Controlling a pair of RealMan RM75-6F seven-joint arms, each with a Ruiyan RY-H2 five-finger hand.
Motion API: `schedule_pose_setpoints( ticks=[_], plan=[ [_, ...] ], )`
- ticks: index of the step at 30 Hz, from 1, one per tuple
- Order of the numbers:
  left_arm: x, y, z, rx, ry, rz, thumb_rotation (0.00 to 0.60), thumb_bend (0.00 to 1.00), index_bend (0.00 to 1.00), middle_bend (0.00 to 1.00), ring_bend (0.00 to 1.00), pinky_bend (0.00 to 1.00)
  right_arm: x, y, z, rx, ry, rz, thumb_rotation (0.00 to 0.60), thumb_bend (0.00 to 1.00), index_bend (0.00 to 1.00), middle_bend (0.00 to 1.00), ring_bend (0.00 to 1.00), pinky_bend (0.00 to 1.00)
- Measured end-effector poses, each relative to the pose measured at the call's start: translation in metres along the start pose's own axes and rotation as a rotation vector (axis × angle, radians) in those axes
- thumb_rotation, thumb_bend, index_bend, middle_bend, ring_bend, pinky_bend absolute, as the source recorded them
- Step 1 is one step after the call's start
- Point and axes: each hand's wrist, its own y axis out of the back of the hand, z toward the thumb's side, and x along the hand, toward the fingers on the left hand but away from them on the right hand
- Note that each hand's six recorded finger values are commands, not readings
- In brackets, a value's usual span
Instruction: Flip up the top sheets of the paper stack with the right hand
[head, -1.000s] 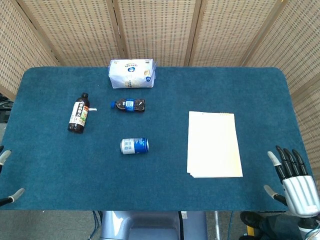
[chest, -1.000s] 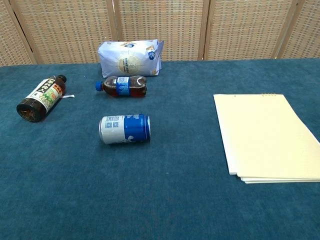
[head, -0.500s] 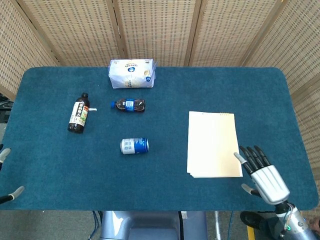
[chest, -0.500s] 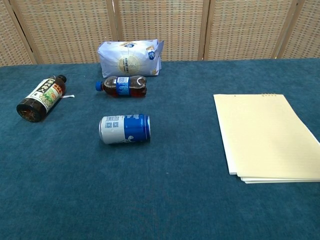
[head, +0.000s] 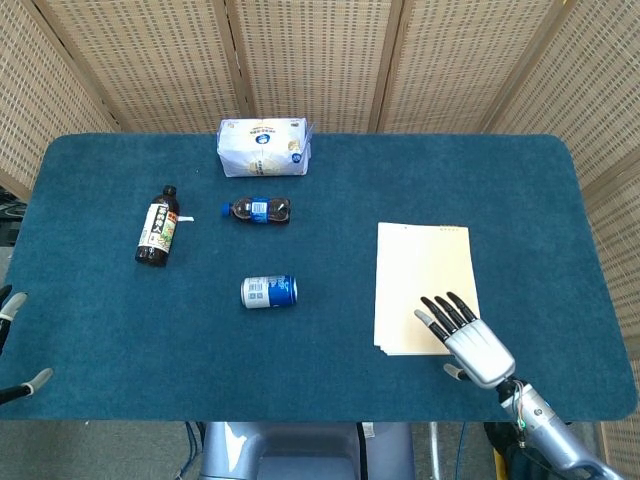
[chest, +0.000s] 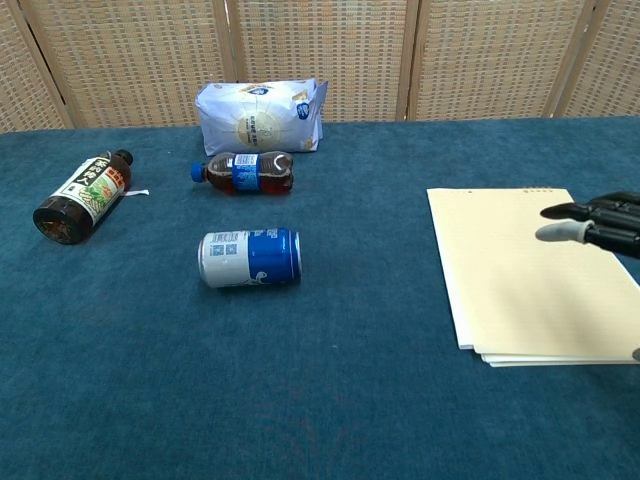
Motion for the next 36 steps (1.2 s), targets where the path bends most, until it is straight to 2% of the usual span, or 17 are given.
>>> schedule_pose_setpoints(
  ticks=[7,11,16,36],
  plan=[
    [0.002,-0.002,0.000,0.003,0.005,-0.007,0.600,0.00,0.00,0.00,0.00,0.00,-0.012,-0.020,0.001,0.050,-0.001,0.048,0.600,0.26,0.09,0.01,0.00,0.00],
    [0.002,-0.002,0.000,0.003,0.006,-0.011,0.600,0.00,0.00,0.00,0.00,0.00,-0.012,-0.030,-0.001,0.075,-0.005,0.070,0.600,0.35,0.10,0.01,0.00,0.00],
    [0.002,-0.002,0.000,0.004,0.005,-0.011,0.600,0.00,0.00,0.00,0.00,0.00,-0.011,-0.042,-0.004,0.099,-0.009,0.086,0.600,0.36,0.11,0.01,0.00,0.00],
    [0.003,-0.004,0.001,0.003,0.003,-0.018,0.600,0.00,0.00,0.00,0.00,0.00,-0.016,-0.054,-0.014,0.147,-0.044,0.103,0.600,0.36,0.13,0.02,0.00,0.00]
  ],
)
